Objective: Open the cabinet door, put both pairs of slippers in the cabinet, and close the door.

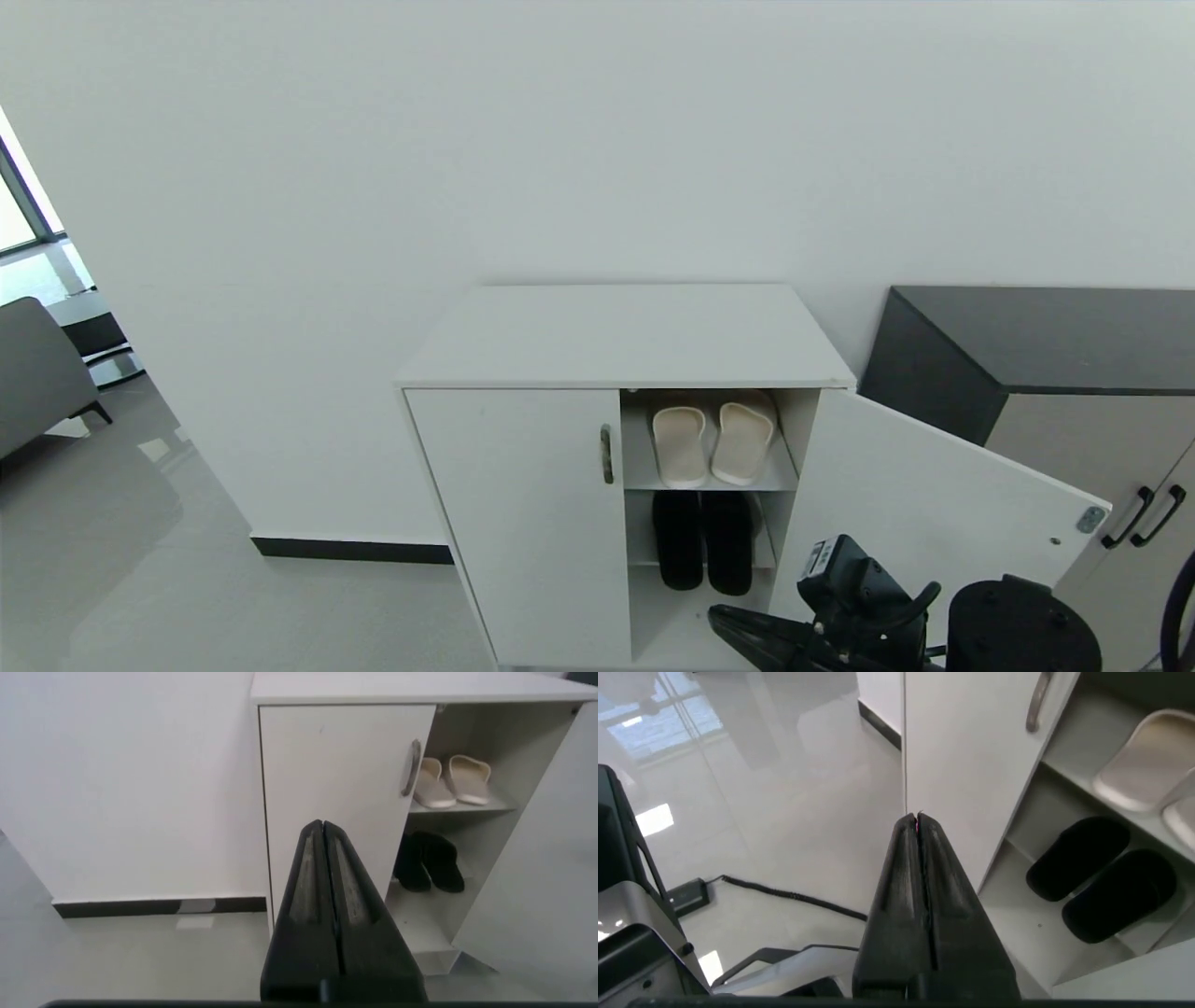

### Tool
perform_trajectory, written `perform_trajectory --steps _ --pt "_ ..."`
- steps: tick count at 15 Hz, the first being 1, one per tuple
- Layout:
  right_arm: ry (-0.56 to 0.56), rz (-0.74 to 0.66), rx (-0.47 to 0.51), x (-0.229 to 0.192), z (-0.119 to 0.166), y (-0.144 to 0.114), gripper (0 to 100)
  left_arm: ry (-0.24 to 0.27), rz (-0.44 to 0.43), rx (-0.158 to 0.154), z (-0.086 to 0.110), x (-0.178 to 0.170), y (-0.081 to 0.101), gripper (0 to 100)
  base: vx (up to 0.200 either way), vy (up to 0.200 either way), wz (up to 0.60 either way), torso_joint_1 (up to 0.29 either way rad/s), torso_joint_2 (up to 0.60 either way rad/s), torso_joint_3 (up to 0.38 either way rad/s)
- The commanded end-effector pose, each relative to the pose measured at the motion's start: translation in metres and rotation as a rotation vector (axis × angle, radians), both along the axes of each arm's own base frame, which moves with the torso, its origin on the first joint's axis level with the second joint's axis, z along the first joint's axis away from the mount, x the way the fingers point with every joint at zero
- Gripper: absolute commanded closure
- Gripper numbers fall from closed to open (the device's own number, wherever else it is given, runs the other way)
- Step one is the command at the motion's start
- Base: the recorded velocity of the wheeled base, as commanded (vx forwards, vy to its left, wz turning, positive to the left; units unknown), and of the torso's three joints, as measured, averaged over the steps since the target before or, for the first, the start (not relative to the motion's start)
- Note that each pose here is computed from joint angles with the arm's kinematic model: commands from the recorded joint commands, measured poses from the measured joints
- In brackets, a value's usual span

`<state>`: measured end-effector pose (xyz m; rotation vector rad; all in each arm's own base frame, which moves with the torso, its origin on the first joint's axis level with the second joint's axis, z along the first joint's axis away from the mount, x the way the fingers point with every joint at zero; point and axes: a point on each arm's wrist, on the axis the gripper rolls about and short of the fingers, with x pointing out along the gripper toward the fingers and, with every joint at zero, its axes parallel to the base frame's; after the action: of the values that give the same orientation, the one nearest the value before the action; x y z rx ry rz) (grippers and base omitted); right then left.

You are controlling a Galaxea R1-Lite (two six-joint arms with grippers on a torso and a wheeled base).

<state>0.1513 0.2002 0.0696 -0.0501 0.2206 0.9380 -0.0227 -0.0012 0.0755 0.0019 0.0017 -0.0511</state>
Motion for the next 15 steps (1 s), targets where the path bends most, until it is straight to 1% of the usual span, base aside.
perform_trajectory --steps 1,7,12,14,15 --pt "0.002 0.001 -0.003 -0.0001 -0.0009 0.0001 100 0.0 0.0 0.0 0.0 0.0 0.0 100 0.0 0.0 0.0 0.271 -0.57 -0.295" --pt "0.009 0.001 -0.009 0.0 -0.003 0.0003 100 0.0 0.0 0.001 0.0 0.0 0.0 100 0.0 0.0 0.0 0.268 -0.57 -0.299" --pt "0.011 0.001 -0.011 -0.0004 -0.0035 -0.0002 100 0.0 0.0 0.001 0.0 0.0 0.0 100 0.0 0.0 0.0 0.195 -0.39 -0.207" --pt "0.019 0.004 -0.038 -0.0037 -0.0069 -0.0046 100 0.0 0.0 0.0 0.0 0.0 0.0 100 0.0 0.0 0.0 0.181 -0.36 -0.19" --pt "0.005 0.016 -0.055 -0.0057 -0.0077 -0.0048 100 0.0 0.0 0.001 0.0 0.0 0.0 100 0.0 0.0 0.0 0.173 -0.35 -0.188"
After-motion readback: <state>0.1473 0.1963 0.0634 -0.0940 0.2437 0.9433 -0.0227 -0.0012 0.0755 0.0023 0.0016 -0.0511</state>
